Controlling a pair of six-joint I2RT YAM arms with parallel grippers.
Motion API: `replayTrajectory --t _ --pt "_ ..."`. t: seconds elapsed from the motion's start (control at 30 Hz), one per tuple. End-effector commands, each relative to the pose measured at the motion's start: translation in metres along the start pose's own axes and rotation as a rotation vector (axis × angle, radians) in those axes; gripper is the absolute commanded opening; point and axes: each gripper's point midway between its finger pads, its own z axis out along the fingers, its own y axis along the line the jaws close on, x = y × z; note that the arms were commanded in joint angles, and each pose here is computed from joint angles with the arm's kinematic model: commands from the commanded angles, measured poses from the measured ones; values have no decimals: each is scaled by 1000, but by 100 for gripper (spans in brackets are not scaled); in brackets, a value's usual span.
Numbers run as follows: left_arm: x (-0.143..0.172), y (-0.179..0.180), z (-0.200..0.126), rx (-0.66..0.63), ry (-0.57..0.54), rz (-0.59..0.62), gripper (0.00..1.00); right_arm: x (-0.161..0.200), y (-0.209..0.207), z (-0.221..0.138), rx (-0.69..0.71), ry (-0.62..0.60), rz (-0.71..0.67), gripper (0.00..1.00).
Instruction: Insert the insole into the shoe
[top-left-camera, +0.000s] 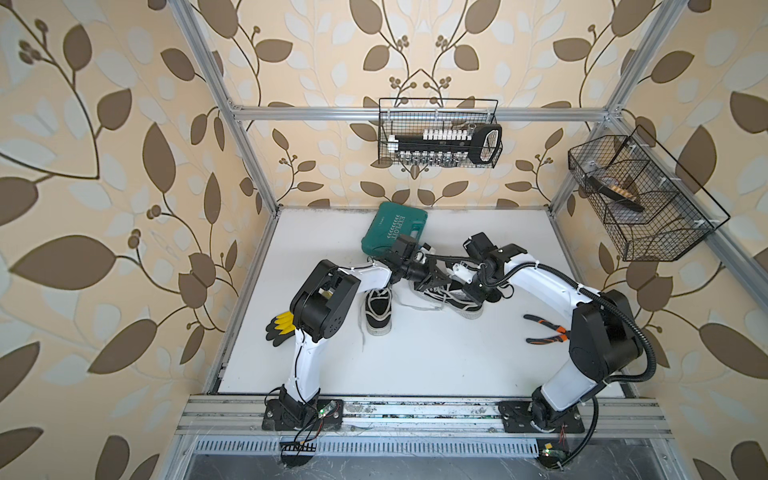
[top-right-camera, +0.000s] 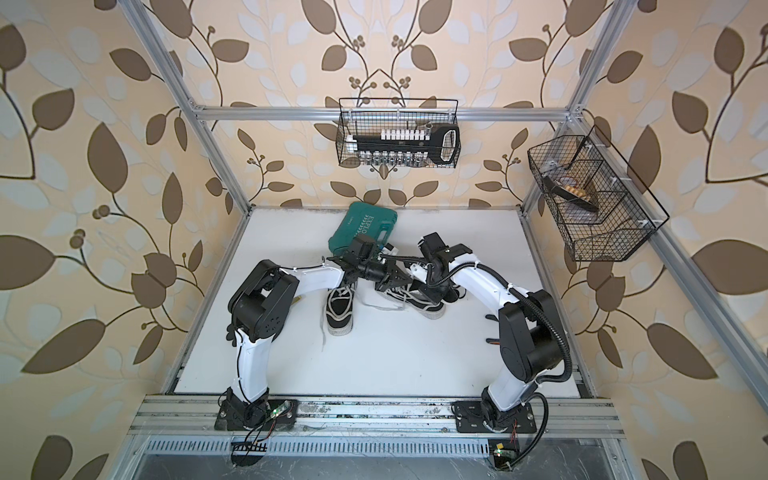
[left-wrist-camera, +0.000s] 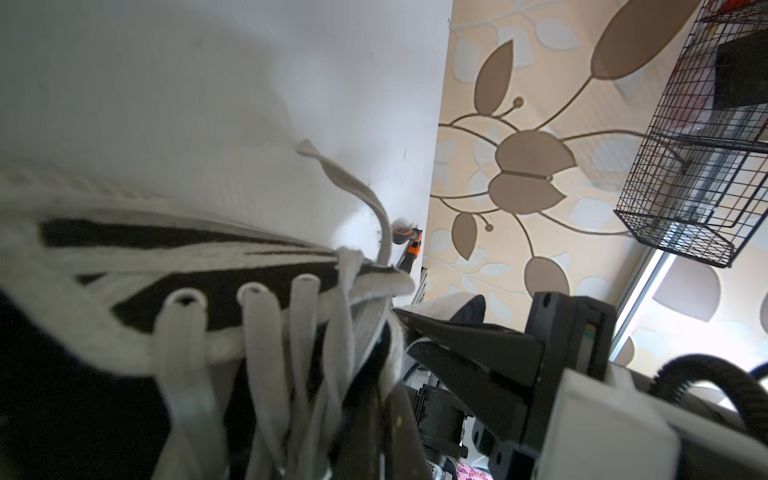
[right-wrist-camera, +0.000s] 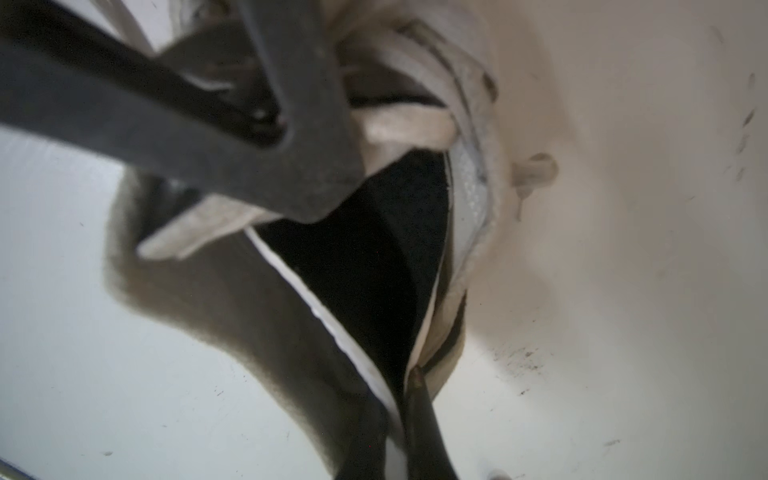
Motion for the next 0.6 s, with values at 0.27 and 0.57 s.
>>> replayTrajectory --t 0.27,0.57 --pt "3 -49 -14 67 -15 102 0 -7 17 10 -47 94 78 0" --pt "1 -46 -20 54 -22 110 0 32 8 -2 54 217 137 0"
